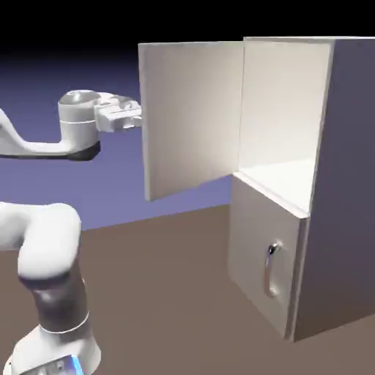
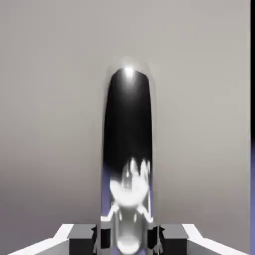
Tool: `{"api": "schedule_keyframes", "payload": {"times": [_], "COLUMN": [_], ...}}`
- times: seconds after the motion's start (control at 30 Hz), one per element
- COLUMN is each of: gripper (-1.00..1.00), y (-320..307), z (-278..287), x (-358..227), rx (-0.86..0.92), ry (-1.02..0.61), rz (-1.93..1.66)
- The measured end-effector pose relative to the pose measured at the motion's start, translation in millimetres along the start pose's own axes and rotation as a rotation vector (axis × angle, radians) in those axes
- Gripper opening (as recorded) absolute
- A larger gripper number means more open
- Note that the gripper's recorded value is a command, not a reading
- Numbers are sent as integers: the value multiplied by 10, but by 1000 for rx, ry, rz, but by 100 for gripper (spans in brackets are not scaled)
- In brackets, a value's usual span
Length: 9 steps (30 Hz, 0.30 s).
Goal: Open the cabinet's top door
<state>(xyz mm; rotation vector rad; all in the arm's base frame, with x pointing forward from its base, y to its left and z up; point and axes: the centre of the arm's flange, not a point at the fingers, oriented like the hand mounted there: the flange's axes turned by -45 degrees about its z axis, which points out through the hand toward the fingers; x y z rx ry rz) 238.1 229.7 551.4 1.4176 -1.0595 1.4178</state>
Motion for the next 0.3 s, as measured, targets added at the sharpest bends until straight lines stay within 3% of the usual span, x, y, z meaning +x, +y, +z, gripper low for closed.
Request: {"api": "schedule_keyframes", "payload": {"times": [0.23,0.27,0.3], "gripper": [-100,100,100], "y": [-339,-382,-381], "z": [-471,-517,-517], "x": [0,0,-1], "rx": [-200,-222,-223], "ry": [0,0,0], "rz": [0,0,0]}}
